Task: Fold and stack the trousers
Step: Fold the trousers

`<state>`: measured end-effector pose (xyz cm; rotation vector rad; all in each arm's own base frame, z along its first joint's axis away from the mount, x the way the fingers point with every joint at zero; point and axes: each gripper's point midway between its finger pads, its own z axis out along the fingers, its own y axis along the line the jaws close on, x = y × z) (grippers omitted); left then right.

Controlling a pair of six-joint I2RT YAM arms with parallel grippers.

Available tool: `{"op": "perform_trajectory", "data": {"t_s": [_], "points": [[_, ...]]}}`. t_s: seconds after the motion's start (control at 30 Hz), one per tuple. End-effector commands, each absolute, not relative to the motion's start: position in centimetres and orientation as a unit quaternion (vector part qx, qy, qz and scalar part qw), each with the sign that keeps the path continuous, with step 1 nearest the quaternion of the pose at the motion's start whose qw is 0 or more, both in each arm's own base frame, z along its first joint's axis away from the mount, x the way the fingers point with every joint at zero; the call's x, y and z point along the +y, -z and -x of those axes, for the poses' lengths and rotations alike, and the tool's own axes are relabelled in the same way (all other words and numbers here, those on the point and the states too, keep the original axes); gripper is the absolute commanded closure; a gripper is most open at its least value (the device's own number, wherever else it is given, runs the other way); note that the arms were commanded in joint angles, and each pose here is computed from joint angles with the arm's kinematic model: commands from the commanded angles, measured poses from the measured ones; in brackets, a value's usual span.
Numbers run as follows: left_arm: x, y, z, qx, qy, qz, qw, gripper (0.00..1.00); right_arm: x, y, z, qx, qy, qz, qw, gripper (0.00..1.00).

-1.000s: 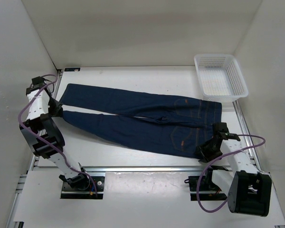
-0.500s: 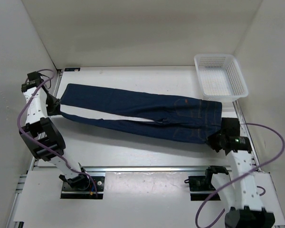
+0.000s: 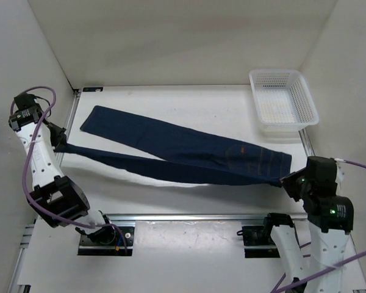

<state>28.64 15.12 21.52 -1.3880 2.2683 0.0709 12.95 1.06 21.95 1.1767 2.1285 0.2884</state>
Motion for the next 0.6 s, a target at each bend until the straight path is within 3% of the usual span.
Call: {"op": "perform_trajectory", "data": {"t_s": [0.0, 0.2, 0.57], "points": [[16.6, -24.0, -27.7, 0.811, -0.058, 0.504, 0.293, 0.90, -1.4, -23.0, -9.8, 0.815, -0.036, -0.460, 0.350, 1.00], [15.7, -24.5, -28.3, 0.819, -0.038, 0.483, 0.308, 0.90, -2.2, -24.9, -9.4, 0.811, -0.023, -0.440, 0.385, 1.00], [15.8, -23.4, -37.0, 0.854, -0.062, 0.425, 0.292, 0.90, -3.7, -24.4, -18.1, 0.825, 0.015, -0.410, 0.390, 1.00]]}}
